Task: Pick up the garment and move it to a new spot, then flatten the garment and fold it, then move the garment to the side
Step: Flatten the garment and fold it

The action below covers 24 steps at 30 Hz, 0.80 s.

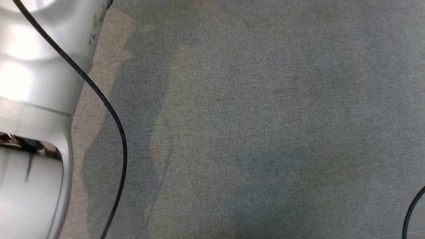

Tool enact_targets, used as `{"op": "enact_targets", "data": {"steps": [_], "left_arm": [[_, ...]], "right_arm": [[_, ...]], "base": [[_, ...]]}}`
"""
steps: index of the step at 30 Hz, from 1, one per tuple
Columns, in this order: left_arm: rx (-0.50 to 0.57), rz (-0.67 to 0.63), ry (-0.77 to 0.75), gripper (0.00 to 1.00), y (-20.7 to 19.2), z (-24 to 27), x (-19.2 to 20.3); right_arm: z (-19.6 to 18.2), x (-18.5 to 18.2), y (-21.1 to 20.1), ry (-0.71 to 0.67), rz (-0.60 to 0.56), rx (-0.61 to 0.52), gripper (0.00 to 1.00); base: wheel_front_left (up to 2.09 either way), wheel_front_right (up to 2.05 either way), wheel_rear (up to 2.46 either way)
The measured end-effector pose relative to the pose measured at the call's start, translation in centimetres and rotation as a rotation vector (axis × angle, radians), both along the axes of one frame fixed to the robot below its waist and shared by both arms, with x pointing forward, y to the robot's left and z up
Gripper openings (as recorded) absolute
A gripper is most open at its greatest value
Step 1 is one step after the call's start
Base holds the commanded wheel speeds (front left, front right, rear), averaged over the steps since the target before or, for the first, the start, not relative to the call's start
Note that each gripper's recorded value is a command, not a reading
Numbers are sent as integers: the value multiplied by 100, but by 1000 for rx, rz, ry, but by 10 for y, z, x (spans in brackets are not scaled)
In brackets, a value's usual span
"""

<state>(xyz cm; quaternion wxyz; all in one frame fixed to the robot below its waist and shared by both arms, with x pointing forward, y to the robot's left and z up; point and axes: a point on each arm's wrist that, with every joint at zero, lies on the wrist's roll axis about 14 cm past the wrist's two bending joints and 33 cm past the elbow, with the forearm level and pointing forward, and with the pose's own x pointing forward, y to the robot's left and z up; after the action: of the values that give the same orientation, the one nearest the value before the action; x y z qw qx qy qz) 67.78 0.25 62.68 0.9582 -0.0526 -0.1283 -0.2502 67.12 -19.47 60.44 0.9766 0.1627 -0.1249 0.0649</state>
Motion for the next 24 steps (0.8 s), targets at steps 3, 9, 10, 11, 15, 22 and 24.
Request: {"op": "enact_targets", "data": {"steps": [3,9,10,11,15,22,24], "left_arm": [[6,9,97,0,4,-50,-2],[40,41,276,0,22,-124,-28],[44,43,298,0,25,-132,-34],[47,48,314,0,28,-137,-39],[55,58,374,0,38,-155,-63],[132,29,473,0,44,-187,-117],[161,18,487,0,45,-191,-130]], "right_arm": [[-57,-3,7,130,16,-6,0],[-127,-27,17,318,49,-12,0],[-132,-31,18,335,56,-16,0],[-137,-36,18,356,63,-22,0],[-152,-54,19,419,89,-44,0],[-168,-87,21,510,146,-137,0],[-169,-95,22,523,157,-159,0]], "base": [[0,0,0],[0,0,0],[0,0,0],[0,0,0],[0,0,0],[0,0,0],[0,0,0]]}}
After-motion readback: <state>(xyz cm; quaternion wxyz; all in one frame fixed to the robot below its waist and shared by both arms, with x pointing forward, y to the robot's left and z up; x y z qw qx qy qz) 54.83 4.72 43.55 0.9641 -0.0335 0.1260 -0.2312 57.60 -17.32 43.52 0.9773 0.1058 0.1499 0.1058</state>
